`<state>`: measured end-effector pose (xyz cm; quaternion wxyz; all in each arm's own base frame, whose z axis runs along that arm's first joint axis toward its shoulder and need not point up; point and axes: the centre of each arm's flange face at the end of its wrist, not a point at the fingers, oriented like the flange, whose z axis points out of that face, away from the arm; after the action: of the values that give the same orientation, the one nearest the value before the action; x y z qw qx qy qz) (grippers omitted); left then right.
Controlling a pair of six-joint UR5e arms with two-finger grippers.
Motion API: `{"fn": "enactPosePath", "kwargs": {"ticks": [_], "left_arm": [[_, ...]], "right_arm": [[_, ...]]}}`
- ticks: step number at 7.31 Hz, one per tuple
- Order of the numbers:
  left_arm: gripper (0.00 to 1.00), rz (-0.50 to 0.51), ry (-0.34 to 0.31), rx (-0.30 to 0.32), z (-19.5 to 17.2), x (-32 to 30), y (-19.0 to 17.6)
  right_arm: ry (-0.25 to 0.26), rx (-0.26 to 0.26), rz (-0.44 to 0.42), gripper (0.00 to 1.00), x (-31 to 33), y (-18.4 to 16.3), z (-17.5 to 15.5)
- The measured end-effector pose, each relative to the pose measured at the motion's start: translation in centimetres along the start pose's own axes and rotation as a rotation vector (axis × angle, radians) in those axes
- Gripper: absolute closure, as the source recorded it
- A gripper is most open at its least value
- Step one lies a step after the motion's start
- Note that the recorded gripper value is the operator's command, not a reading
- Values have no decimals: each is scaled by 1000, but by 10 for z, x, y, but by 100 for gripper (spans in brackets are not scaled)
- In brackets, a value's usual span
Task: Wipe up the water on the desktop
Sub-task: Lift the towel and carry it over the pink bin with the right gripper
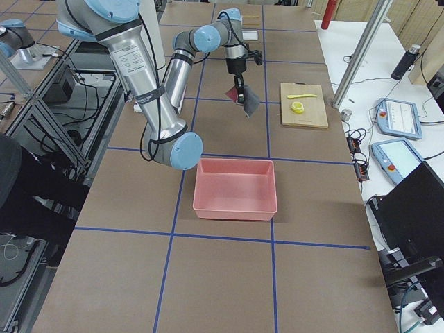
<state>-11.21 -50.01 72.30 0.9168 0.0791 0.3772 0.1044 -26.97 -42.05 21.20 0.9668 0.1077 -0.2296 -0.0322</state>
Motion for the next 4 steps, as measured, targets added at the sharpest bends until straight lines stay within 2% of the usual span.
{"fn": "enactPosePath", "kwargs": {"ticks": [2,4], "left_arm": [[1,2,0,0,0,1,0],[1,2,0,0,0,1,0]], "right_arm": [[24,-51,-69,100,62,-3,15],[24,-104,-134,100,122,-5,24]]}}
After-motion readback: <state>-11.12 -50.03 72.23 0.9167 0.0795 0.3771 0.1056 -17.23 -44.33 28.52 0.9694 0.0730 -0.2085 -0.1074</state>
